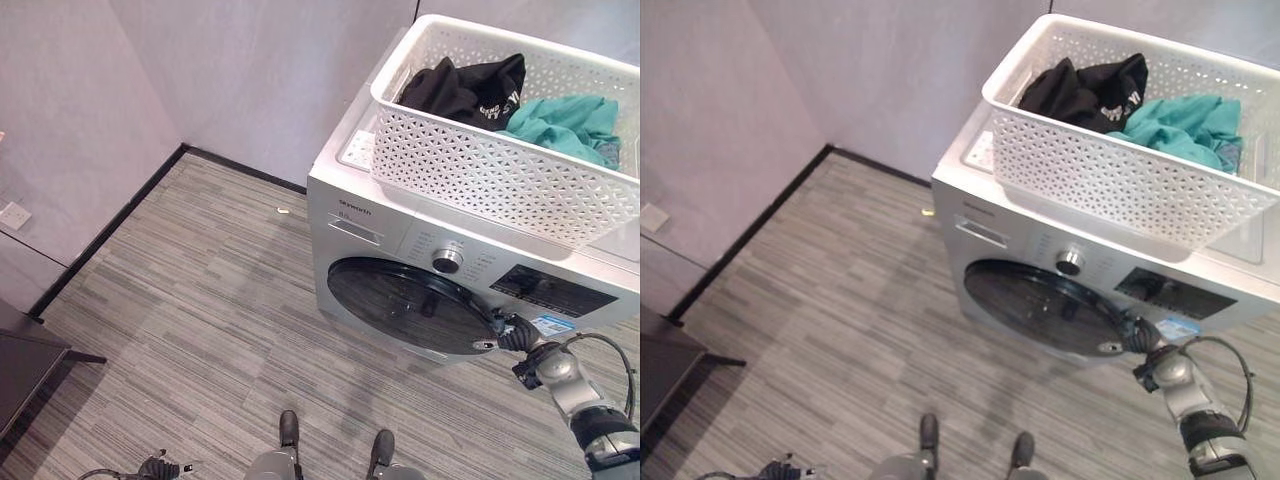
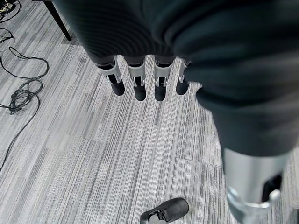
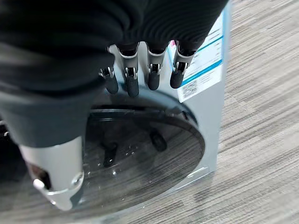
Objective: Grab the laundry basket,head to the washer,open it,put in the laundry and shut it.
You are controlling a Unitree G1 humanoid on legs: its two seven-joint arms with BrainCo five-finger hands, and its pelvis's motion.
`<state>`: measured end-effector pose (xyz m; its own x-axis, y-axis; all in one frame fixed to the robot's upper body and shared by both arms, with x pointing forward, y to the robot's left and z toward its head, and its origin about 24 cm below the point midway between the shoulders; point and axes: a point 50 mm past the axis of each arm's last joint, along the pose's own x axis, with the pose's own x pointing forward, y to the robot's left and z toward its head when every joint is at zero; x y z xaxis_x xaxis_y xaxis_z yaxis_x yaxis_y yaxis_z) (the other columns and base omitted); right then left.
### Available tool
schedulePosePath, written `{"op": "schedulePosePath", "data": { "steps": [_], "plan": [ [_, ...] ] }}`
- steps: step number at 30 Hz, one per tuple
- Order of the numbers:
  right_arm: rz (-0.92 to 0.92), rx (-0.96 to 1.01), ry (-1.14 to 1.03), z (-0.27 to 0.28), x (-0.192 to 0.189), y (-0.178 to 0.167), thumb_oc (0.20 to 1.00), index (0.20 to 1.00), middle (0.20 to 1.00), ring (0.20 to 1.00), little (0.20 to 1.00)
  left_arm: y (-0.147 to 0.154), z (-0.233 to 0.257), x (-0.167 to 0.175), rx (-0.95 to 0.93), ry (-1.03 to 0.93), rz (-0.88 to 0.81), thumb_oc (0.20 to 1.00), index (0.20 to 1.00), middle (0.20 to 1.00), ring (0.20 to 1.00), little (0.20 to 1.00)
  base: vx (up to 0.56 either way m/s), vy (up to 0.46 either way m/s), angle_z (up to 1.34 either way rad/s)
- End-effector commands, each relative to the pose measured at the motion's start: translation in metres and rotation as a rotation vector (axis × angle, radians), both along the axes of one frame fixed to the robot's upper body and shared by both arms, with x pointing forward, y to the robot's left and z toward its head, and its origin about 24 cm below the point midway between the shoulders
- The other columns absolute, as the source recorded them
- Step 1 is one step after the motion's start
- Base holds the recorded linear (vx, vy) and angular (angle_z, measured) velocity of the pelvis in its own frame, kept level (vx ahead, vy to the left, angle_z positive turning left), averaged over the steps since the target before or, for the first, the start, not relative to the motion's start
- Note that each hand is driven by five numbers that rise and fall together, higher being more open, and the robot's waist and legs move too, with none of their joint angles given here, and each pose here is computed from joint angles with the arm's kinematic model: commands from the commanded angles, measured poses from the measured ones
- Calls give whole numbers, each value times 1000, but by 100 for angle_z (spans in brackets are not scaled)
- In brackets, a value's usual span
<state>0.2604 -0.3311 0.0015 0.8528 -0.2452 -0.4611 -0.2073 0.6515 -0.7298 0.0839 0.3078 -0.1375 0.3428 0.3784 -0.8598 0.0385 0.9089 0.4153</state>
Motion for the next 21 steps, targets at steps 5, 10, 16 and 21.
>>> {"op": "schedulePosePath", "data": {
  "steps": [5,10,16,21],
  "plan": [
    [39,-98,-27,4,11,4,1000,1000,1000,1000,1000,2,1,5,41,15,-48,1000,1000,1000,1000,1000,4,-6,0],
    [39,-116,40,-11,7,6,1000,1000,1000,1000,1000,-3,1,11,38,-1,-78,1000,1000,1000,1000,1000,3,-6,0],
    [74,-99,179,-40,-5,20,1000,1000,1000,1000,1000,-11,-1,16,17,-13,-98,1000,1000,1000,1000,1000,0,0,0],
    [94,-34,334,-74,-31,36,1000,1000,1000,1000,1000,-17,-5,12,1,13,-117,1000,1000,1000,1000,1000,3,-6,3]
  ]
}}
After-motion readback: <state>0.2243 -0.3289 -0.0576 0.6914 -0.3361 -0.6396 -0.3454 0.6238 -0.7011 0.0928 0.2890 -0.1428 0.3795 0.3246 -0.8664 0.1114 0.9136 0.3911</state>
